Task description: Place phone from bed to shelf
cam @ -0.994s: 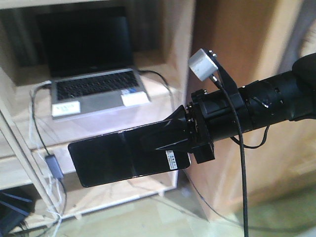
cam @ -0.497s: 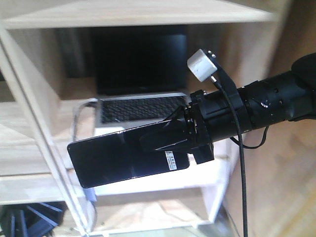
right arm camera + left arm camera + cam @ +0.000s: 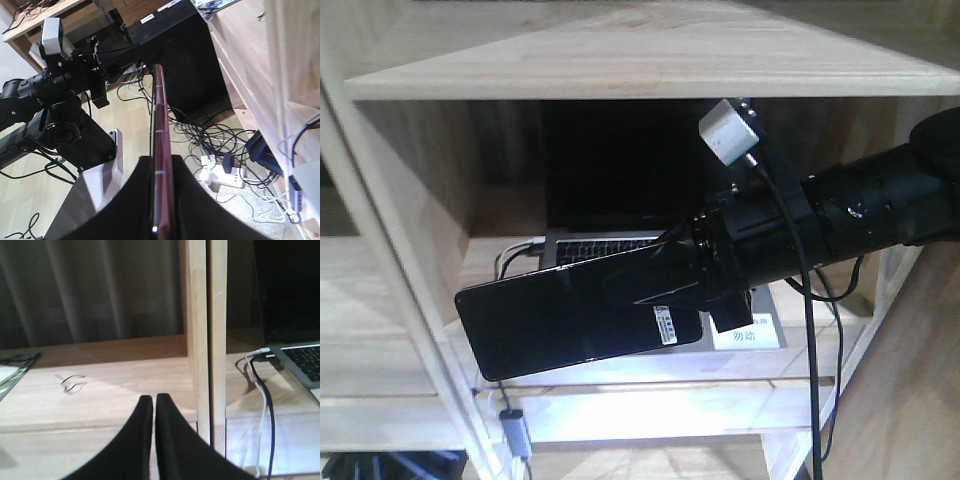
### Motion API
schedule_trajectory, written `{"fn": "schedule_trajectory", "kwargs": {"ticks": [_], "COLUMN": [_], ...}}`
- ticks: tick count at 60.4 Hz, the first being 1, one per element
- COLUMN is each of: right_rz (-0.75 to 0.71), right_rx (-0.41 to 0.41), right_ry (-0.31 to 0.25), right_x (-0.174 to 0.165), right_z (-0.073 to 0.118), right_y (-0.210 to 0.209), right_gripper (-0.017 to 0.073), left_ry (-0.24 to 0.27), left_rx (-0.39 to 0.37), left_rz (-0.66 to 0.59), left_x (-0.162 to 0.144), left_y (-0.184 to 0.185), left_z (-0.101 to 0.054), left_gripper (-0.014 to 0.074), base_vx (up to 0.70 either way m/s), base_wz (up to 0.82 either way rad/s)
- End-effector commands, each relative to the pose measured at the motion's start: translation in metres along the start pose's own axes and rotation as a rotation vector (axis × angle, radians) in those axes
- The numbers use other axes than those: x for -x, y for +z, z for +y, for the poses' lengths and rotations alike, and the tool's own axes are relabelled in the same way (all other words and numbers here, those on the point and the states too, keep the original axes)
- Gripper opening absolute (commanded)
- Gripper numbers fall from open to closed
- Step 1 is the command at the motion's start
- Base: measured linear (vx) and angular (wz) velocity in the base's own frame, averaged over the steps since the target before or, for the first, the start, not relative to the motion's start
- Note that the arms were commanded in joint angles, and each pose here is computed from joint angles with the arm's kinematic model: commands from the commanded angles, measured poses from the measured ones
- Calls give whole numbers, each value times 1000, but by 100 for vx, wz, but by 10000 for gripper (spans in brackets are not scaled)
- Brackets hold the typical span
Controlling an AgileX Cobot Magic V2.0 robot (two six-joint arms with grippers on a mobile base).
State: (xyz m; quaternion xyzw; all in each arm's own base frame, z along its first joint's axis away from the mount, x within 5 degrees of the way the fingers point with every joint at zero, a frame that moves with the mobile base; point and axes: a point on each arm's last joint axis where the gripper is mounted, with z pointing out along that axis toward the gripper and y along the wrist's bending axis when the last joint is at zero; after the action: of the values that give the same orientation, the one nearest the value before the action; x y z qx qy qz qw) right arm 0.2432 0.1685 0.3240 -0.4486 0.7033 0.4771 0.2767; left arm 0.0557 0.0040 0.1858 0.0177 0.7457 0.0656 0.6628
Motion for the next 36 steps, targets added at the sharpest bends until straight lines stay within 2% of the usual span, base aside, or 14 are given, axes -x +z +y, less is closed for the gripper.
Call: {"fn": "schedule_trajectory", "kwargs": {"ticks": [1,36], "right_rz": [-76,-75], "right_rx": [90,92], "right_ry": [-40,-40], "right_x": [15,15], "right_z": [22,22], "right_y": [-10,-10], "right_gripper": [-2,-2], "left_ry": [-15,-15], "left_rx": [11,11], "left_rz": [-102,-102], "left_x": [14,14], "left_y": [-3,-3], "left_z": [2,2], "left_gripper": [1,1], "base_vx": [12,5], "base_wz": [-9,-5]}}
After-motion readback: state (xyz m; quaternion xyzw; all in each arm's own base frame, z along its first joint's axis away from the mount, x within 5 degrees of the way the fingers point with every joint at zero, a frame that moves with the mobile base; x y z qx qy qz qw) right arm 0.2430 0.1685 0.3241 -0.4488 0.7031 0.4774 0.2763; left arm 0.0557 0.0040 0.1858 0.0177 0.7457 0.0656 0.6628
